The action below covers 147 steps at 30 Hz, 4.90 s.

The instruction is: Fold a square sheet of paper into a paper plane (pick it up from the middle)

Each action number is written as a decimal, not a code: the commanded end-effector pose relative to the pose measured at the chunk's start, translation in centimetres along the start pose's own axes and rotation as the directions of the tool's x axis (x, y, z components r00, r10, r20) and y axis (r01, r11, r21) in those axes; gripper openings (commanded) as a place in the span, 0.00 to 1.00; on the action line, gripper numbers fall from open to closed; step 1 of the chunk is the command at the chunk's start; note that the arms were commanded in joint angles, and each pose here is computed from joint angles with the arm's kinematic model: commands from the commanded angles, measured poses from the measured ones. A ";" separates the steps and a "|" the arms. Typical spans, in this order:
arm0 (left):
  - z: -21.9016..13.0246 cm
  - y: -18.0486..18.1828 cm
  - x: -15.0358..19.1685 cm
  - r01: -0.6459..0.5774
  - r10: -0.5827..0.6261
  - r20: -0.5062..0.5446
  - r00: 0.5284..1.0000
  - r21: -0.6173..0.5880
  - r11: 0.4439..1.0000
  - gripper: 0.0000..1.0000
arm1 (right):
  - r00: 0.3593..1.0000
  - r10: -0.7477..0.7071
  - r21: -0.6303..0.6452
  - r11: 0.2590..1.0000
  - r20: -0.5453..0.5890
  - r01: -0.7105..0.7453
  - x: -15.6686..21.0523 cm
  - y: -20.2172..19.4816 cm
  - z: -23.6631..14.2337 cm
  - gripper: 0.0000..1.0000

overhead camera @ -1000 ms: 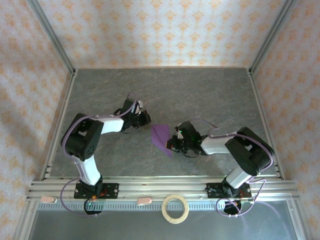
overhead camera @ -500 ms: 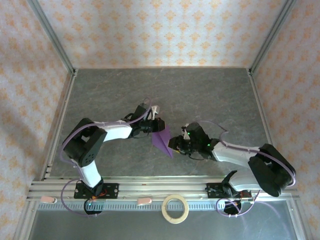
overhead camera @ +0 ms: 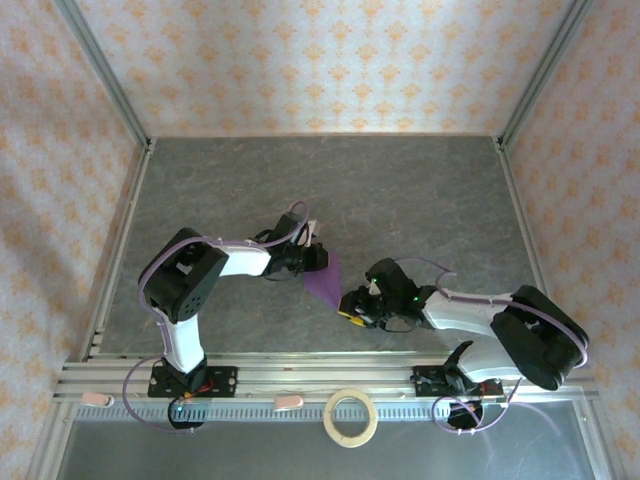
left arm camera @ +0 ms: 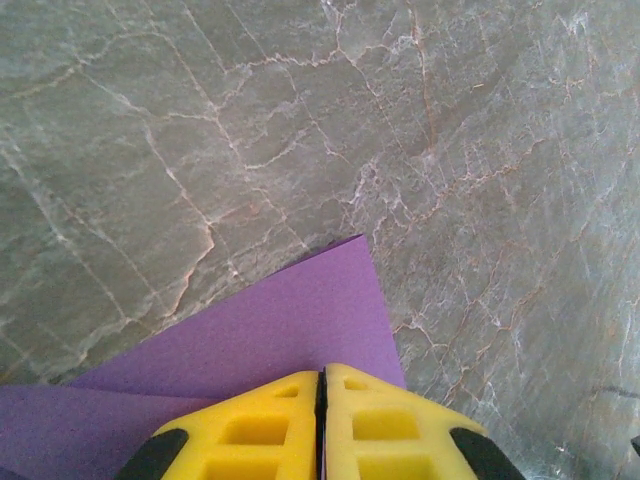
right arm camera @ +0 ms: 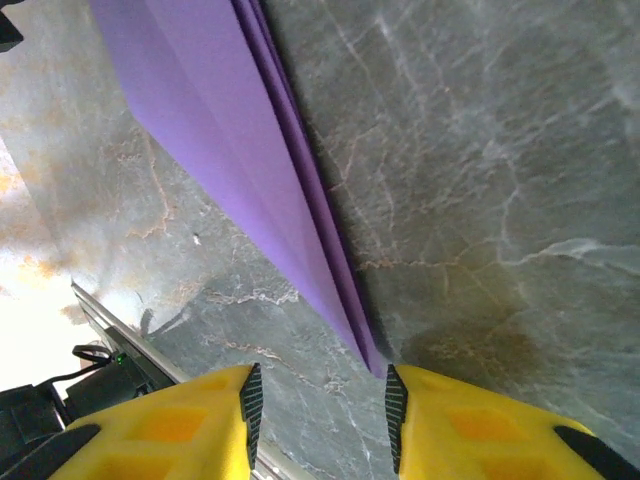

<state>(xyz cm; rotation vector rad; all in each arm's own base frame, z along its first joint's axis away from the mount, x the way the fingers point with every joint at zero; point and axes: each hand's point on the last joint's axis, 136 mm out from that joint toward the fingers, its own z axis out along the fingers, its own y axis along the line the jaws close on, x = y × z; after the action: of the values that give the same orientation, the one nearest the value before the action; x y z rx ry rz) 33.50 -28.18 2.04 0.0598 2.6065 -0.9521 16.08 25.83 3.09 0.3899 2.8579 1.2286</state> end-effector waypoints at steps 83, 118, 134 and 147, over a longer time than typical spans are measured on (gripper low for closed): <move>-22.1 8.3 -5.6 0.343 -0.207 0.579 0.788 -0.134 0.930 0.66 | 0.627 -0.777 0.990 0.130 0.062 0.063 -12.7 1.8 -12.4 0.00; -14.3 -0.1 -2.5 0.184 -0.243 0.264 0.934 0.229 0.956 0.44 | 0.977 -0.082 -0.016 0.996 0.198 0.087 -14.4 1.1 -2.4 0.00; -11.1 -2.0 -1.8 0.168 -0.220 0.177 0.959 0.271 0.948 0.16 | 0.934 0.232 0.026 0.968 0.271 -0.249 -10.7 -2.2 1.8 0.00; -4.8 -2.4 -1.8 0.192 -0.214 0.087 0.973 0.212 0.958 0.04 | 0.799 0.371 -0.237 0.927 0.473 -0.291 -10.0 2.0 1.1 0.00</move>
<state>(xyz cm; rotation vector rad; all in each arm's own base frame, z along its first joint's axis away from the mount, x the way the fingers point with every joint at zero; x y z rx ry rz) 32.22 -26.63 7.25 -0.2185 2.4583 -1.2872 25.04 27.36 2.05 0.9377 2.4308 1.1680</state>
